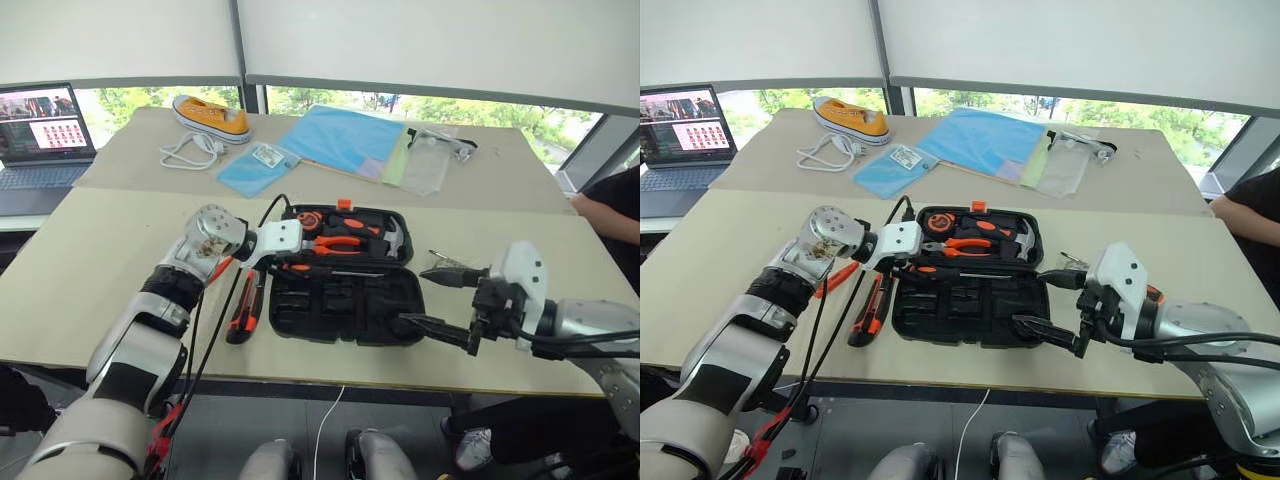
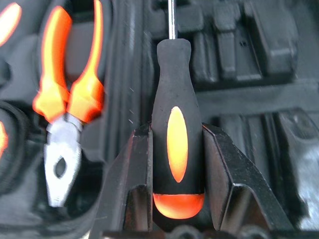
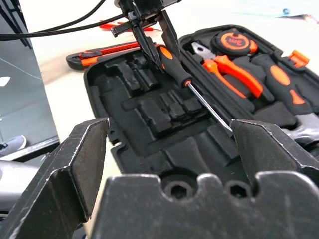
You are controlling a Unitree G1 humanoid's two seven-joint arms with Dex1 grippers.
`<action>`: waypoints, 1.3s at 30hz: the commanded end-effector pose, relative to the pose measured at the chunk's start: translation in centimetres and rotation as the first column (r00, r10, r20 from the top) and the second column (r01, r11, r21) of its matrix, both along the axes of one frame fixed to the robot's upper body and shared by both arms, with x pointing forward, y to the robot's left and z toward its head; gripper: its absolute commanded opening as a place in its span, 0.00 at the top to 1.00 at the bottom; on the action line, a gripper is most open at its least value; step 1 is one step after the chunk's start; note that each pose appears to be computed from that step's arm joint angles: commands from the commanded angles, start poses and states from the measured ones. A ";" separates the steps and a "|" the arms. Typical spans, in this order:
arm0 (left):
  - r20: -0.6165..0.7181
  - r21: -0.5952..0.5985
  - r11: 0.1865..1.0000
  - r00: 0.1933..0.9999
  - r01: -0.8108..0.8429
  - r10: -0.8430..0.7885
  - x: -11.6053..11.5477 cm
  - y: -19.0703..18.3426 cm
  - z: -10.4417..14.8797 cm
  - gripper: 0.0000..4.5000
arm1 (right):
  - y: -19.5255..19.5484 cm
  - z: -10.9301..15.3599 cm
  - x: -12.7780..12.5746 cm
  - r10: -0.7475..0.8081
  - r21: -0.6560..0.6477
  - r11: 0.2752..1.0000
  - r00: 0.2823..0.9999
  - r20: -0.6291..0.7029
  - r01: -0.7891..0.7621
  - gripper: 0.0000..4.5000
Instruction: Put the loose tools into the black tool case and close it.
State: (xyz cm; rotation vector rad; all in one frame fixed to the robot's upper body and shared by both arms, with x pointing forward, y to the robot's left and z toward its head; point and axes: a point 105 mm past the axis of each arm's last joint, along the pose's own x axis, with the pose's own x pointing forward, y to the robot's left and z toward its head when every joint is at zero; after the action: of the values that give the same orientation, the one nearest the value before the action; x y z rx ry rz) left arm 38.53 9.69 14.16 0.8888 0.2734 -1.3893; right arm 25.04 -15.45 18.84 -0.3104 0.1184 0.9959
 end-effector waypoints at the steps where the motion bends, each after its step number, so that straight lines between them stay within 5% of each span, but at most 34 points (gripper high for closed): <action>1: 0.051 -0.014 0.999 0.998 0.028 -0.028 0.3 -0.4 1.7 0.80 | 0.0 1.2 -0.2 -0.011 0.015 1.000 0.999 0.053 0.010 0.00; 8: 0.041 -0.034 0.999 0.999 0.020 -0.019 0.6 -1.2 1.9 0.80 | 0.1 1.2 0.0 -0.014 0.017 1.000 0.998 0.058 0.014 0.00; 10: 0.035 -0.041 0.999 0.999 0.021 -0.020 0.6 -1.3 2.0 0.58 | 0.2 1.2 -0.1 -0.012 0.017 1.000 0.998 0.057 0.011 0.00; 16: 0.018 -0.091 0.995 0.999 0.035 -0.034 0.1 -2.1 3.8 0.12 | 0.2 1.0 -0.6 -0.007 0.019 1.000 0.999 0.046 0.006 0.00; 19: 0.021 -0.112 0.993 0.999 0.037 -0.035 0.1 -2.5 4.1 0.19 | 0.3 0.9 -0.7 -0.007 0.022 1.000 0.999 0.043 0.006 0.00; 28: 0.019 -0.089 0.995 0.999 0.037 -0.036 0.4 -3.5 2.7 0.95 | -0.1 0.9 -0.5 -0.025 0.025 0.999 0.999 0.044 0.024 0.00; 35: 0.044 0.106 0.993 0.997 0.061 -0.066 0.3 -3.8 -1.5 0.98 | -0.5 0.3 -0.4 -0.058 0.032 0.998 0.998 0.031 0.057 0.00; 39: 0.107 0.092 0.996 0.994 -0.006 -0.004 1.5 -3.9 -1.3 0.98 | -1.8 -0.2 0.1 -0.134 0.019 0.991 0.990 0.031 0.134 0.00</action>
State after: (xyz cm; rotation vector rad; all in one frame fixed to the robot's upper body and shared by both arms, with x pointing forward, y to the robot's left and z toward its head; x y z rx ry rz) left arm 39.36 5.27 13.95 1.0006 0.2057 -1.3834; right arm 24.82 -16.36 17.62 -0.2679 0.1495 0.9172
